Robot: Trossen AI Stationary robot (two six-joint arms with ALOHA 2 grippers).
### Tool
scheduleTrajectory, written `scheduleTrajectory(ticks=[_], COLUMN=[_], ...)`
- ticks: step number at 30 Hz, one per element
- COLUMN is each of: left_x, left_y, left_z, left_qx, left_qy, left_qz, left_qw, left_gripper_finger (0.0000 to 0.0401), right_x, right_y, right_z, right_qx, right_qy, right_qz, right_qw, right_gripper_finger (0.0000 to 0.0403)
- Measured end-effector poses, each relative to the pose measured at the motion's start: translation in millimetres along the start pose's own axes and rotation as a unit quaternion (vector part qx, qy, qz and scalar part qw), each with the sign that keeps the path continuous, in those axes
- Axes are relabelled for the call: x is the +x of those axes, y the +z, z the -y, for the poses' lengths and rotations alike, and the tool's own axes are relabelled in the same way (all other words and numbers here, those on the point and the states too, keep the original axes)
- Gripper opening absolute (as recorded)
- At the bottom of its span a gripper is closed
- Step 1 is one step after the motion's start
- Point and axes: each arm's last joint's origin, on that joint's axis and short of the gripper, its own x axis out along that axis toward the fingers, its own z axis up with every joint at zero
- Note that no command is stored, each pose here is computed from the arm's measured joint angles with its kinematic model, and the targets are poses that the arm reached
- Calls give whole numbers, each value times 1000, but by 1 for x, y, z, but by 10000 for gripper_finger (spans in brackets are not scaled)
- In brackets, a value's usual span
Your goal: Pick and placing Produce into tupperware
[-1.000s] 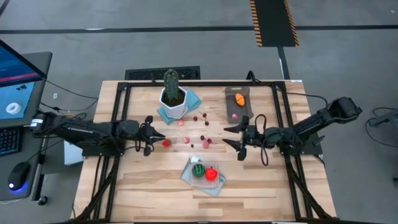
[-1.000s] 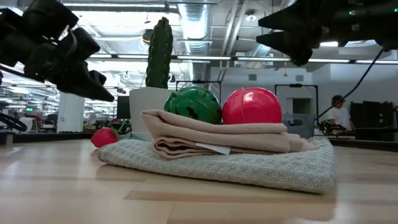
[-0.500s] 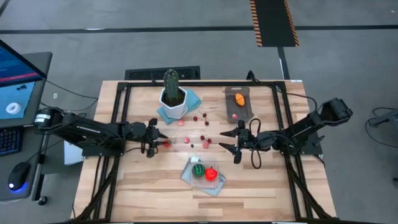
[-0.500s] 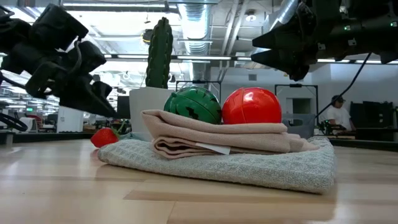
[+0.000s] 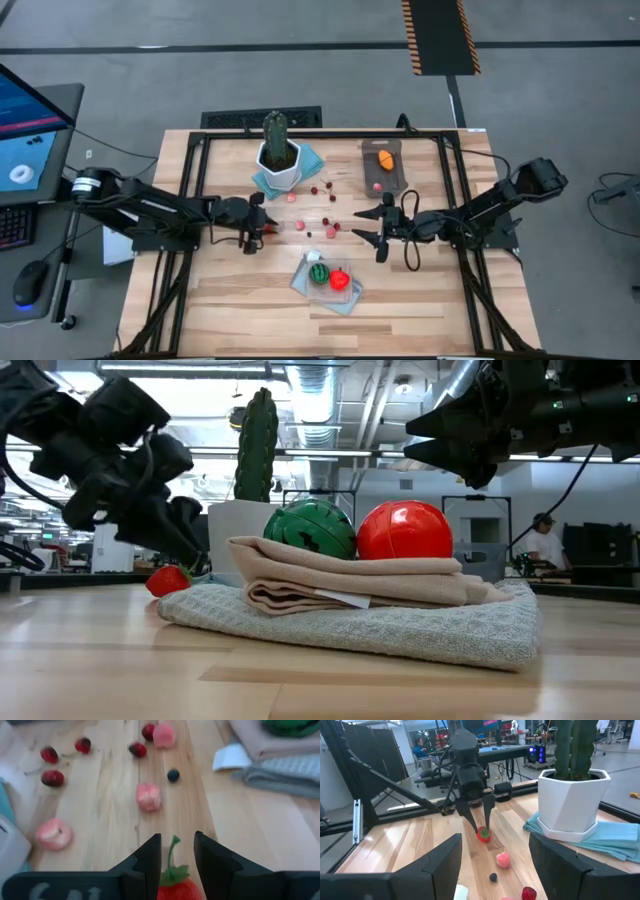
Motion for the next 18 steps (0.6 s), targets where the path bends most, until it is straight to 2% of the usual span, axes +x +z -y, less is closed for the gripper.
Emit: scheduleTrajectory(ticks=[7,15,18], left_x=[8,2,0], left_y=[-2,4,0], left_z=[-1,-1,-1], left_qx=[-1,-4,-5], left_qy=[6,9,14], left_qz=[-24,-5,-26], left_qw=[1000,1000,1000], left_gripper_finger=[105,105,103], right_x=[0,0,0], right_y=[0,0,0], right_z=[0,0,0], right_qx=[3,4,4], right_qy=[1,1,1], right_qz=[-1,-1,-1], right_qw=[1000,1000,1000], right_gripper_finger=[255,255,255])
